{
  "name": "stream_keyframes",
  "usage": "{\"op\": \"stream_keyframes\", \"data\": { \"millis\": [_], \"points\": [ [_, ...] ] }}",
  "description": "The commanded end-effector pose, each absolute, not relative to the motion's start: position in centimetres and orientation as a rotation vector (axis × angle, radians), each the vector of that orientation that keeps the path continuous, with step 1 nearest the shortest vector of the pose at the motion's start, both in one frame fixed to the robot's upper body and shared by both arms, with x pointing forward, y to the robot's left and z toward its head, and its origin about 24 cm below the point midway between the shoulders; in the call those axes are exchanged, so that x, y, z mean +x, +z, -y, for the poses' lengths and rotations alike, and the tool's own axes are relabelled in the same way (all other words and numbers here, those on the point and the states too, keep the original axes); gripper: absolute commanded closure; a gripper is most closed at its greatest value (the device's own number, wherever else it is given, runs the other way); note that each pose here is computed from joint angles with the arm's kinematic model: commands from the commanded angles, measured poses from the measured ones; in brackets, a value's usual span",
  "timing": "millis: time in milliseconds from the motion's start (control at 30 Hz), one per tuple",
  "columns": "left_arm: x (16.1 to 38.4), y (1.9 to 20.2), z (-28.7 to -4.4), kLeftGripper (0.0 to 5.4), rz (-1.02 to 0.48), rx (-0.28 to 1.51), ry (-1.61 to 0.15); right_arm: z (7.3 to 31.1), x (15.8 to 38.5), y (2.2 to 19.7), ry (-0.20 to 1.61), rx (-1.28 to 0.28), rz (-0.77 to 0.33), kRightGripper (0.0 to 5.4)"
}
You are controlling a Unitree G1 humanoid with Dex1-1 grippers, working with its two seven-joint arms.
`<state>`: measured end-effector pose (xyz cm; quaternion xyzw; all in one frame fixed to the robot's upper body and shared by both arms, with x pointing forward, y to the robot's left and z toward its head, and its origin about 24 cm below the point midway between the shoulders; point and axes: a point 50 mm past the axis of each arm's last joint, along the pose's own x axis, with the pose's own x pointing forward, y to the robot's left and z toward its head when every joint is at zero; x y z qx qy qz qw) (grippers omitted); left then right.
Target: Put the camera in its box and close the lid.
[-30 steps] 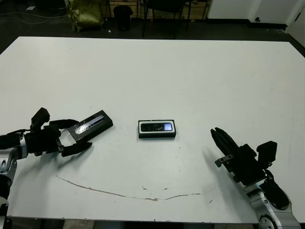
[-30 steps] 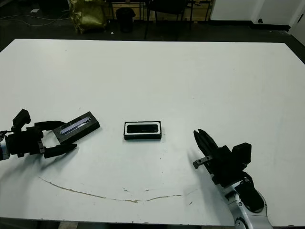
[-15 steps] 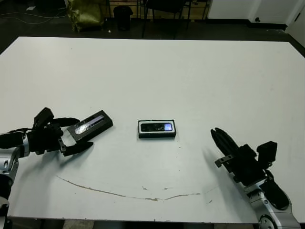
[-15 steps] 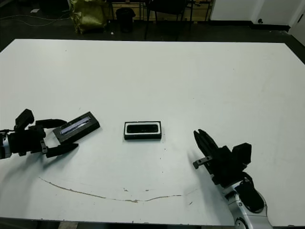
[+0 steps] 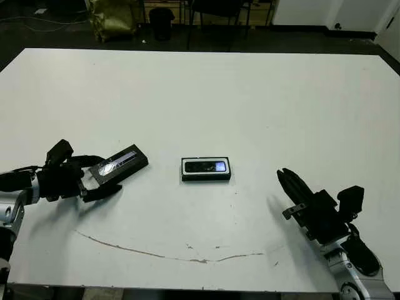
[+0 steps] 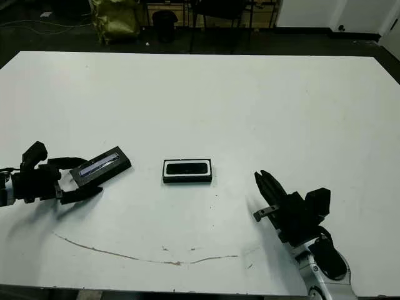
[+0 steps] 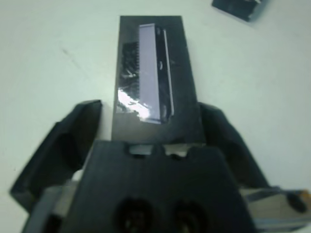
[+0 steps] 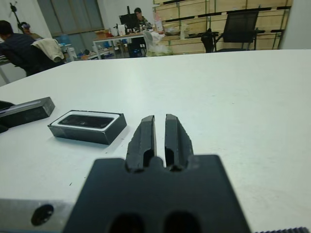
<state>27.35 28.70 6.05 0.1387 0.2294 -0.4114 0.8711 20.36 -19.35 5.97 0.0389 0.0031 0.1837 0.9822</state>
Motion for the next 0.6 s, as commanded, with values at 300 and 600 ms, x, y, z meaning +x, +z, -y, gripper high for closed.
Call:
{"op": "stream_keyframes", "data": {
  "millis": [300,600],
  "points": [
    [26.2,6.2,-29.1,2.87,-0.606,0.325,-0.857,19.8,20.3,5.3,0.362,0.084,-0.032,5.4],
    [26.8,8.3,-28.4,2.87,-0.543,0.301,-0.916,19.8,20.3,5.3,0.372,0.079,-0.029,5.4]
  ]
}}
